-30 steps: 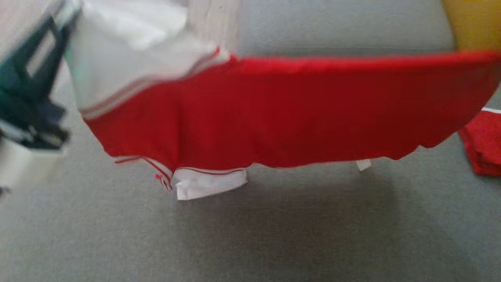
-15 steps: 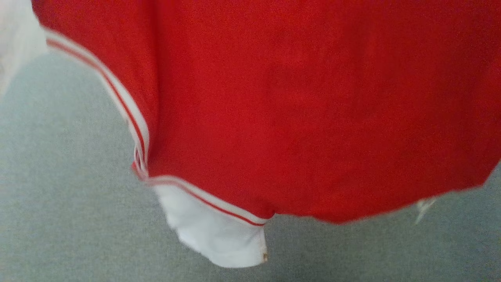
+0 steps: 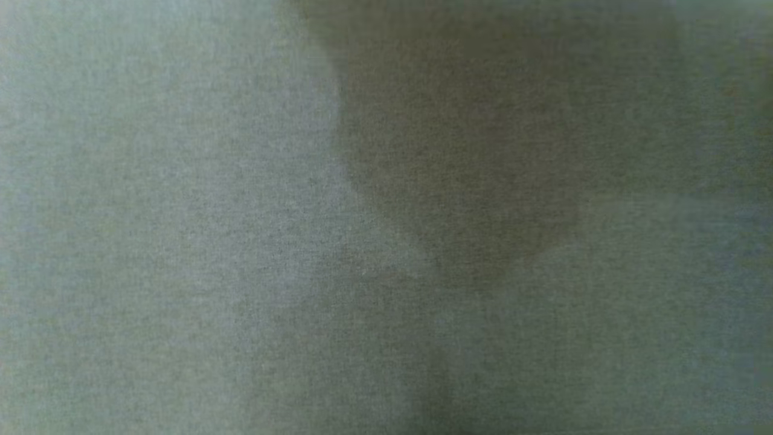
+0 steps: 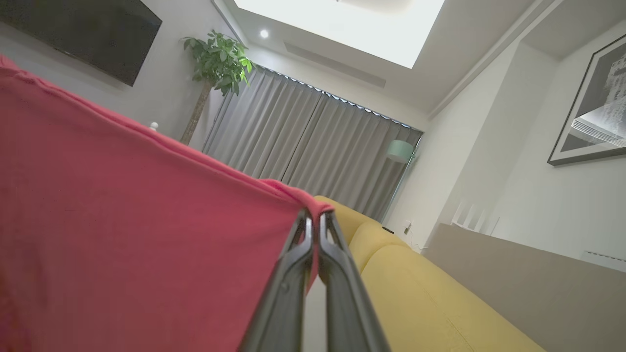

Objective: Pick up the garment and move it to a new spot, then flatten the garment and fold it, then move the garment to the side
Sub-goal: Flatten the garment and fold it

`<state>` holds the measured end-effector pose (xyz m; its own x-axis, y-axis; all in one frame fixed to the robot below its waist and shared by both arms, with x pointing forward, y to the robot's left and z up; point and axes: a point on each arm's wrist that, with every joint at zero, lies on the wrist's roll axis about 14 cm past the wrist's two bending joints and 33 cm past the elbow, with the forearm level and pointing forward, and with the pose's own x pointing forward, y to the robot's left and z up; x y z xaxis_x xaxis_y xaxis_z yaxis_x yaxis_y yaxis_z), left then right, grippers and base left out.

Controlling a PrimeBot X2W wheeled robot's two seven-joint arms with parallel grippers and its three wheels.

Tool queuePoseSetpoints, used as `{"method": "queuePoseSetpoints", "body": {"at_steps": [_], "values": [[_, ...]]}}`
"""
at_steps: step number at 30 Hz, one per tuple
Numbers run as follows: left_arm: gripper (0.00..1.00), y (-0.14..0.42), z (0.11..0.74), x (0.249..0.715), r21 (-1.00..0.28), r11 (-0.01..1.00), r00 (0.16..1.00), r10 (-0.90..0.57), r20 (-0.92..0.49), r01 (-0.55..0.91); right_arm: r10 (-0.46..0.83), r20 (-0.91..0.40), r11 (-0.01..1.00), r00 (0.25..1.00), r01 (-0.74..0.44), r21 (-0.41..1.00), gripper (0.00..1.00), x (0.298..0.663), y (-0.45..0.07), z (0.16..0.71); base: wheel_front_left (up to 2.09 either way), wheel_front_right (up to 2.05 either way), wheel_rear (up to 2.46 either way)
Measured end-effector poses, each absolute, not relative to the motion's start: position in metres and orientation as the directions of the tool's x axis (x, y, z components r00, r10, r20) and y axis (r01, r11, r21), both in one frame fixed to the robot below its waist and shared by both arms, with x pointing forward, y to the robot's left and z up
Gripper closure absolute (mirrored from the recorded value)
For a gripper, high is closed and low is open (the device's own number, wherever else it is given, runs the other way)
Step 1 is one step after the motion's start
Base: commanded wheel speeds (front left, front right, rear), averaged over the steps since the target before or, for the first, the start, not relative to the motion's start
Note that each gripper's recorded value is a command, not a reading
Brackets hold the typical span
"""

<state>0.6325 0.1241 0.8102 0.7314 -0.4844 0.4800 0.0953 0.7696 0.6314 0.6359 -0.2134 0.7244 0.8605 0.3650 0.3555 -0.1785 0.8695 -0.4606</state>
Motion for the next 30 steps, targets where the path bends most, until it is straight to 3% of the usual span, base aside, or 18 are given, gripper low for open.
{"method": "queuePoseSetpoints", "body": {"at_steps": [5,13,23,30], "values": [[1.00,0.118,0.777,0.640,0.609,0.775,0.728,-0.514,0.455,0.167,0.365,0.273,0.865,0.890,-0.216,-0.453,1.00,0.662,-0.210,0.675,0.00,0.00,0.00],[1.00,0.137,0.641,0.623,0.540,0.770,0.819,-0.524,0.233,0.339,0.380,0.113,0.874,0.918,-0.317,-0.368,1.00,0.664,-0.198,0.583,0.00,0.00,0.00],[1.00,0.136,0.541,0.510,0.461,0.736,0.815,-0.578,0.046,0.496,0.377,-0.120,0.889,0.919,-0.395,-0.232,1.00,0.572,-0.210,0.485,0.00,0.00,0.00],[1.00,0.142,0.468,0.403,0.222,0.792,0.822,-0.547,-0.155,0.569,0.349,-0.210,0.907,0.913,-0.385,-0.169,1.00,0.491,-0.228,0.461,0.00,0.00,0.00]]}}
